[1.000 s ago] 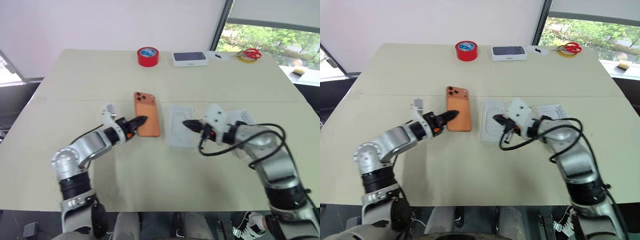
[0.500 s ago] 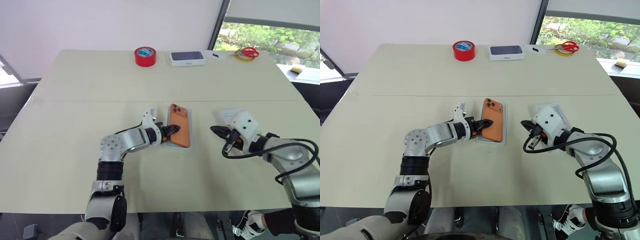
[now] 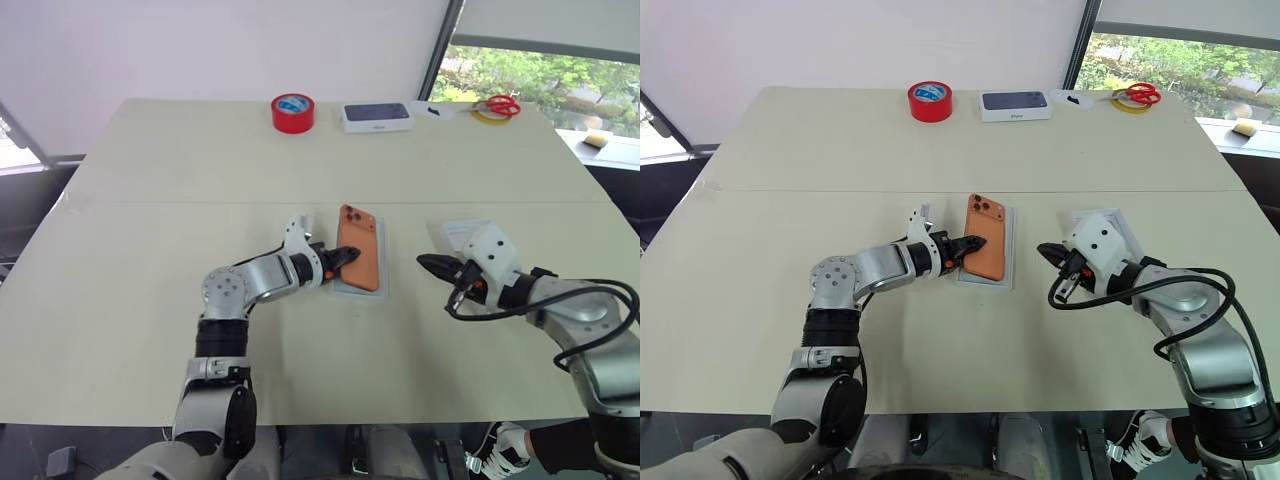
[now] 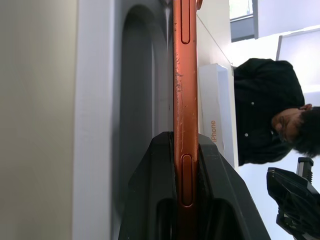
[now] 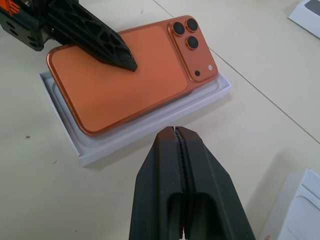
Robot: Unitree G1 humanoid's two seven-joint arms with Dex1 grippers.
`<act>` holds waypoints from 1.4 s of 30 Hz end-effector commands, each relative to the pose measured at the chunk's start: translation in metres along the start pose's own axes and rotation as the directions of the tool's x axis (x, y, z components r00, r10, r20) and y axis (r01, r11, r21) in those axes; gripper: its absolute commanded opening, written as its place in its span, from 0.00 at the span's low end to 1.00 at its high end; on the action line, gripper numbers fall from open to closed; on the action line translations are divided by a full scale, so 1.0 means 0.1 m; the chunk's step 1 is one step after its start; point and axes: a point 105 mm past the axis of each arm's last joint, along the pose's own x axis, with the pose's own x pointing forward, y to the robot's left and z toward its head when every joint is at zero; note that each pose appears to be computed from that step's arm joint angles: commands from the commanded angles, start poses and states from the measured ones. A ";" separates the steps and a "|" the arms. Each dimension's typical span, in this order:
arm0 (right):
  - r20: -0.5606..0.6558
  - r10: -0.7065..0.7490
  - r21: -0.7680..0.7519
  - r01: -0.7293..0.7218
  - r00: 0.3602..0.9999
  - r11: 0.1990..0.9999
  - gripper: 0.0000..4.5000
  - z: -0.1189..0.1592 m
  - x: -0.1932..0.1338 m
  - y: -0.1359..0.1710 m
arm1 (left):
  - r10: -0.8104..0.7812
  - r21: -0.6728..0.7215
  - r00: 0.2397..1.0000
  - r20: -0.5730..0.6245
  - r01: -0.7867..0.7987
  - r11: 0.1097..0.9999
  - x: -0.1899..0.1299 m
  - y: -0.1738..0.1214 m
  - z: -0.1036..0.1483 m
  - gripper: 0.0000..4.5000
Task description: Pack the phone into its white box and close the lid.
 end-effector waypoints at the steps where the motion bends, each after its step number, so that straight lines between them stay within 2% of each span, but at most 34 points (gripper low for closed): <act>1: 0.042 -0.020 -0.045 0.022 0.999 0.999 0.00 0.14 -0.06 -0.04 | -0.040 0.041 0.999 -0.017 0.041 0.998 0.04 -0.14 0.01 0.00; 2: 0.042 -0.021 -0.045 0.023 0.999 0.999 0.00 0.14 -0.06 -0.04 | -0.039 0.043 0.999 -0.023 0.040 0.998 0.04 -0.14 0.00 0.00; 6: 0.041 -0.024 -0.045 0.026 0.999 0.999 0.00 0.14 -0.06 -0.04 | -0.041 0.062 0.998 -0.042 0.044 0.997 0.02 -0.14 0.00 0.41; 11: 0.036 -0.039 -0.051 0.041 0.999 0.998 0.00 0.14 -0.07 -0.06 | -0.083 0.141 0.995 -0.055 0.090 0.986 -0.14 -0.25 0.08 0.98; 16: 0.006 -0.056 -0.067 0.056 0.998 0.996 0.00 0.09 -0.05 -0.10 | -0.098 0.272 0.994 -0.058 0.110 0.956 -0.42 -0.31 0.20 0.98; 19: 0.010 -0.051 -0.067 0.051 0.999 0.996 0.00 0.10 -0.02 -0.10 | -0.053 0.410 0.998 -0.043 0.066 0.910 -0.61 -0.28 0.28 0.98; 20: 0.014 -0.046 -0.067 0.047 0.999 0.997 0.00 0.11 0.00 -0.09 | -0.032 0.457 0.999 -0.013 0.034 0.889 -0.67 -0.26 0.33 0.93; 23: 0.020 -0.034 -0.067 0.036 0.999 0.997 0.00 0.11 0.04 -0.07 | 0.051 0.580 0.997 0.057 -0.074 0.811 -0.78 -0.15 0.46 0.69; 25: 0.014 -0.026 -0.065 0.027 1.000 0.997 0.00 0.09 0.09 -0.05 | 0.110 0.661 0.991 0.081 -0.136 0.738 -0.81 -0.04 0.51 0.46; 26: 0.001 -0.024 -0.067 0.024 1.000 0.997 0.00 0.07 0.12 -0.05 | 0.134 0.692 0.987 0.094 -0.161 0.704 -0.81 0.01 0.52 0.30; 29: -0.064 -0.041 -0.092 0.035 0.997 0.995 0.00 -0.05 0.22 -0.06 | 0.220 0.770 0.967 0.125 -0.234 0.594 -0.75 0.18 0.56 0.01; 33: -0.167 -0.123 -0.065 0.113 0.978 0.991 0.00 -0.23 0.44 -0.16 | 0.267 0.835 0.957 0.113 -0.237 0.496 -0.50 0.30 0.49 0.01; 35: -0.182 -0.146 -0.063 0.137 0.972 0.989 0.00 -0.25 0.52 -0.18 | 0.264 0.860 0.959 0.100 -0.217 0.462 -0.39 0.30 0.44 0.01; 38: -0.186 -0.136 -0.050 0.129 0.973 0.990 0.00 -0.24 0.66 -0.12 | 0.244 0.881 0.969 0.046 -0.154 0.447 -0.21 0.24 0.31 0.01; 42: -0.168 -0.107 -0.038 0.102 0.980 0.994 0.00 -0.19 0.73 -0.02 | 0.207 0.881 0.978 -0.033 -0.069 0.468 -0.07 0.15 0.16 0.01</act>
